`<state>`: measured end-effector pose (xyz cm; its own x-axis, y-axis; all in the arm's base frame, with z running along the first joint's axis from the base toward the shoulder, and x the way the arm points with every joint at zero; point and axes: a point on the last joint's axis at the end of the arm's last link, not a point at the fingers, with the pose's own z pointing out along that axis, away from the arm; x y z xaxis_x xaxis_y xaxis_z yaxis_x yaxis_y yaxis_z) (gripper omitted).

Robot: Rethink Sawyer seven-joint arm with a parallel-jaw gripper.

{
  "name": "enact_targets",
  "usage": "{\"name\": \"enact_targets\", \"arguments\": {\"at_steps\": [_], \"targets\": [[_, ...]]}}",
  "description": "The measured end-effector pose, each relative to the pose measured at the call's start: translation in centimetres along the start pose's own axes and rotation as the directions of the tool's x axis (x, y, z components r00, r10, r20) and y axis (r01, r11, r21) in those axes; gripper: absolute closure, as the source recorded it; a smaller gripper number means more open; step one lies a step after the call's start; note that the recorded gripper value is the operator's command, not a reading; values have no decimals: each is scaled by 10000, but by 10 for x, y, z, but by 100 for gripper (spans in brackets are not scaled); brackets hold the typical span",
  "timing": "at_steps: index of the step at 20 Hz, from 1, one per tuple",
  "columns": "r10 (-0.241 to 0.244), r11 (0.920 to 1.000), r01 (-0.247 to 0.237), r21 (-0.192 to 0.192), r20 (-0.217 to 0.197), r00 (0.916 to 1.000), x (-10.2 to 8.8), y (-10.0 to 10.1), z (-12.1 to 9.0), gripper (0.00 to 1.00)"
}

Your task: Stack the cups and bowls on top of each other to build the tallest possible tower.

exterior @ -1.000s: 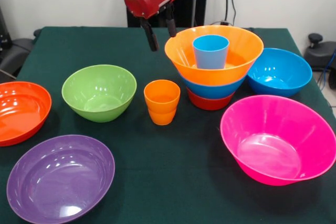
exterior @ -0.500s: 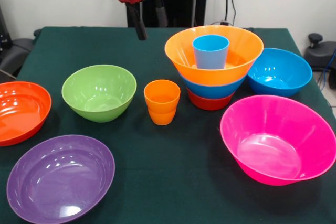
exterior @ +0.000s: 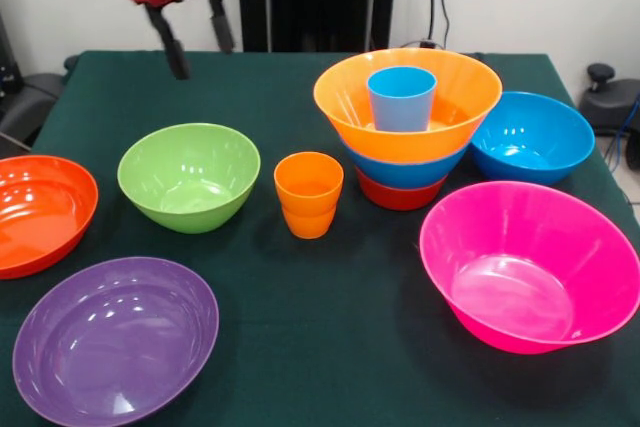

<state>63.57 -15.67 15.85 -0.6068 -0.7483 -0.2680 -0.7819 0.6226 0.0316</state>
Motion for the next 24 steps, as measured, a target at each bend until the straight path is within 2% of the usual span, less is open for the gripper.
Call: {"name": "enact_targets", "arguments": {"at_steps": [4, 10, 16, 17, 20, 24], "targets": [[-732, 9972, 729, 148, 211, 9971, 17, -24, 13, 0], [-1463, 9891, 1473, -72, 798, 9860, 35, -41, 43, 0], [-1935, 9792, 1991, -384, 1171, 9741, 47, -41, 71, 0], [-2105, 9748, 2178, -478, 1244, 9696, 49, -38, 79, 0], [-2219, 9715, 2303, -567, 1253, 9670, 52, -36, 84, 0], [-2251, 9693, 2342, -743, 1133, 9677, 60, -34, 90, 0]]}}
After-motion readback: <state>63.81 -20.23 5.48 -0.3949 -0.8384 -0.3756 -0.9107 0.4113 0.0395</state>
